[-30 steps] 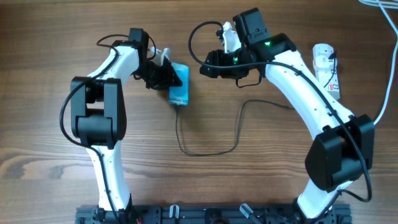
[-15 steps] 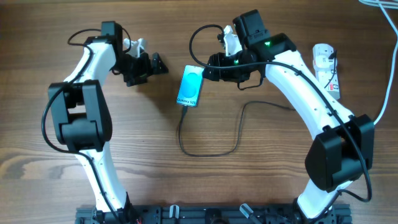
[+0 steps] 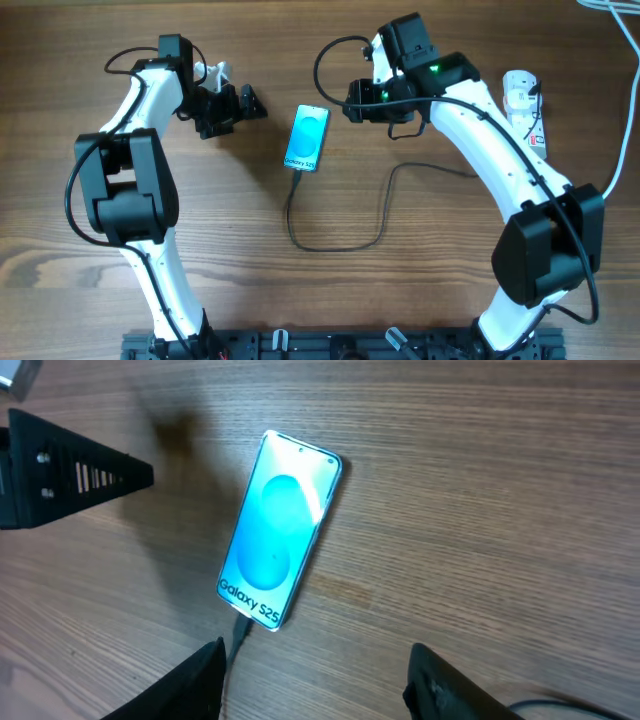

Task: Plug charger to phone and switch on socket
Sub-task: 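Move the right gripper to the white power strip's switch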

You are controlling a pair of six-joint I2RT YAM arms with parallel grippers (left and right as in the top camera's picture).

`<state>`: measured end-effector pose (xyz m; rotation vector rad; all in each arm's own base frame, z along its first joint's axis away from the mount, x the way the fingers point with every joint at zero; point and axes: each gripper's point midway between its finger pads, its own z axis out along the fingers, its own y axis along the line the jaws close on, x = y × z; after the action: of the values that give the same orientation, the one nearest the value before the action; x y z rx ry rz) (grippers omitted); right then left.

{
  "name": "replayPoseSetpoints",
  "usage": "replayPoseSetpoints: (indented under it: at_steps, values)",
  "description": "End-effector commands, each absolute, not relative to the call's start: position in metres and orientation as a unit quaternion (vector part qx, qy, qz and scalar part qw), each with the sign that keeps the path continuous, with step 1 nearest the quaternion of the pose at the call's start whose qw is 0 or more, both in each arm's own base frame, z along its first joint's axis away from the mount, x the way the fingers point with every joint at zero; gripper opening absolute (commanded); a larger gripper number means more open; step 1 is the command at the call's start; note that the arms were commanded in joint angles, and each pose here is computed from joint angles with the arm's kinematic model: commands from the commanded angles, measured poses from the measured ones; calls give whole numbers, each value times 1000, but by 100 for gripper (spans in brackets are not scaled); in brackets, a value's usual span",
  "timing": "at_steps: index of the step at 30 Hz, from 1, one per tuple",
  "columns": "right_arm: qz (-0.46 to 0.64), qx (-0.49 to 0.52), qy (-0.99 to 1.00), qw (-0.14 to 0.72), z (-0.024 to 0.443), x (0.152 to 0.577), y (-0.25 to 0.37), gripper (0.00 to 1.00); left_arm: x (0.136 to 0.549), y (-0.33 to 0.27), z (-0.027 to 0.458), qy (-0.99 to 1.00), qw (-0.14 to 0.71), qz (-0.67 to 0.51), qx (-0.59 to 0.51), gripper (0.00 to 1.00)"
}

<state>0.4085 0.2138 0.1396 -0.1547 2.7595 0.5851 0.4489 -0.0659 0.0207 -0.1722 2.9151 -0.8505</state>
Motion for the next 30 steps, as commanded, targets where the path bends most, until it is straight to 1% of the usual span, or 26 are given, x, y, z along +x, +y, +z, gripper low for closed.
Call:
replayPoseSetpoints:
  at_steps: [1, 2, 4, 7, 8, 9, 12, 17, 19, 23, 25, 28, 30]
  values:
    - [196, -39, 963, 183, 168, 419, 192, 58, 435, -43, -16, 973, 17, -220, -72, 100]
    - [195, -33, 961, 191, 179, 419, 184, 58, 435, -43, -16, 973, 17, -220, -72, 100]
    - [185, 0, 957, 223, 210, 420, 149, 58, 435, -43, -16, 973, 17, -220, -72, 100]
    - [166, 54, 953, 248, 235, 415, 94, 59, 435, -43, -16, 973, 17, -220, -72, 100]
    - [152, 99, 949, 258, 245, 411, 50, 59, 435, -43, -16, 973, 17, -220, -72, 100]
    - [144, 131, 947, 257, 245, 409, 23, 57, 435, -43, -16, 973, 17, -220, -72, 100]
    - [155, 155, 943, 249, 243, 402, -17, 50, 435, -43, -16, 973, 17, -220, -72, 100]
    - [140, 148, 949, 242, 239, 395, -29, 48, 435, -43, -16, 973, 17, -220, -72, 100]
    - [137, 160, 948, 237, 237, 392, -38, 48, 446, -43, -16, 972, 41, -220, -67, 100]
    - [130, 183, 946, 233, 236, 387, -55, 48, 455, -43, -14, 971, 60, -224, -63, 100]
    - [125, 193, 946, 229, 234, 382, -66, 46, 439, -46, -11, 971, 28, -226, -68, 100]
    - [117, 207, 945, 225, 232, 375, -84, 38, 437, -43, 27, 972, 53, -226, -23, 100]
    - [116, 215, 943, 224, 232, 373, -90, 37, 442, -40, 85, 970, 117, -213, -1, 100]
